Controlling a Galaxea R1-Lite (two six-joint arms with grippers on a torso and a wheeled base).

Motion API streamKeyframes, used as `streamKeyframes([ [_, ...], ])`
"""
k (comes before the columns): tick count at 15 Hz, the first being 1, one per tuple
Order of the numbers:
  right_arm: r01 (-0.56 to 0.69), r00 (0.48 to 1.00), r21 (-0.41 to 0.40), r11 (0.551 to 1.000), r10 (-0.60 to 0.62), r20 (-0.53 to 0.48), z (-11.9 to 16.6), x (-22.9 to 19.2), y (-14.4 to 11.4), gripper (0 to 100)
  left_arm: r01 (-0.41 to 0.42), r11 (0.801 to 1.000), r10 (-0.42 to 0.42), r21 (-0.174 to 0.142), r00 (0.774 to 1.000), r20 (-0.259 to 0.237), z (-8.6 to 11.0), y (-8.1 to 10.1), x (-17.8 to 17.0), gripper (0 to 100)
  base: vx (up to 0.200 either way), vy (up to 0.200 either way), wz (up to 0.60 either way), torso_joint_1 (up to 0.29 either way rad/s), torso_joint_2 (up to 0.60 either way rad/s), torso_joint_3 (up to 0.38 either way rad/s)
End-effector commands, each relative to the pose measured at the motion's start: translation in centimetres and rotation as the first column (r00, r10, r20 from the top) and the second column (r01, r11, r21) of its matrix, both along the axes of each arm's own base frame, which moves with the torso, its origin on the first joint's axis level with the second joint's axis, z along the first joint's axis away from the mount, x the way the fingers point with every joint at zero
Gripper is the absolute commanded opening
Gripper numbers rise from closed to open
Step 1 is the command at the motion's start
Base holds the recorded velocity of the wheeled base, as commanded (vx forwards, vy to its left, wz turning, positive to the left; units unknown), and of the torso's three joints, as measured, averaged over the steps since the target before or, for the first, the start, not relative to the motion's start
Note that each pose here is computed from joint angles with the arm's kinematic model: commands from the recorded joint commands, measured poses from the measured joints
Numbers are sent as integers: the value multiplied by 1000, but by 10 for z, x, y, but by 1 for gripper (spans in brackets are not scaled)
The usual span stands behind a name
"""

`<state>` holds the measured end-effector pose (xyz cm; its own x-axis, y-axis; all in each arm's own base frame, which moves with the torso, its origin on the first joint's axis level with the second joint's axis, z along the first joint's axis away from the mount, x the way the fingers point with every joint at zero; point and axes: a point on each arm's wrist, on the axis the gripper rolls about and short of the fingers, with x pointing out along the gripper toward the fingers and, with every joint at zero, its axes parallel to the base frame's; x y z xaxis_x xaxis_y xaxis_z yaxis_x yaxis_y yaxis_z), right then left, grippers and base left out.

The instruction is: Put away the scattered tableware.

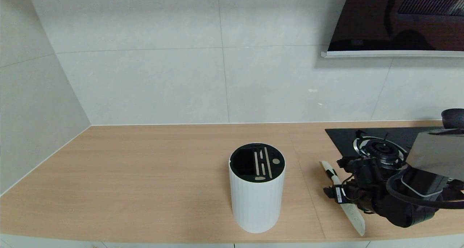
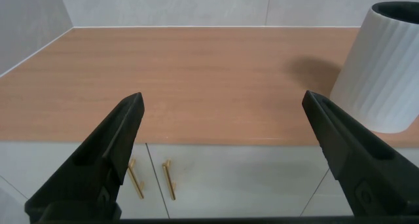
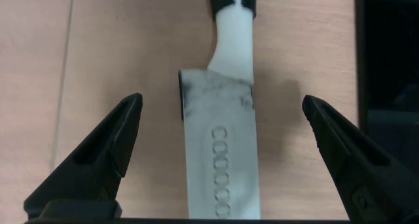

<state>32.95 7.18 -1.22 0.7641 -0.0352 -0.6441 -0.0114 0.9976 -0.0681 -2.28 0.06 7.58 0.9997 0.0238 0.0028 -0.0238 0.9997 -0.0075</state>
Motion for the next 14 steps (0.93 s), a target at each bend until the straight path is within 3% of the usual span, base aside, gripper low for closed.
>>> streamKeyframes([
  [1, -2, 1000, 2, 1000, 2, 5, 1, 1, 1, 100, -1, 1000, 1, 0, 1000, -1, 0, 0, 0, 100, 0, 0, 0, 0, 0, 0],
  [12, 0, 1000, -4, 1000, 0, -17, -8, 2, 0, 100, -1, 1000, 1, 0, 1000, -1, 0, 0, 0, 100, 0, 0, 0, 0, 0, 0],
  [13, 4, 1000, -4, 1000, -4, -20, -9, 2, -1, 0, -1, 1000, 1, 0, 1000, -1, 0, 0, 0, 100, 0, 0, 0, 0, 0, 0],
  [14, 6, 1000, -4, 1000, -6, -19, -9, 3, -1, 0, -1, 1000, 1, 0, 1000, -1, 0, 0, 0, 100, 0, 0, 0, 0, 0, 0],
])
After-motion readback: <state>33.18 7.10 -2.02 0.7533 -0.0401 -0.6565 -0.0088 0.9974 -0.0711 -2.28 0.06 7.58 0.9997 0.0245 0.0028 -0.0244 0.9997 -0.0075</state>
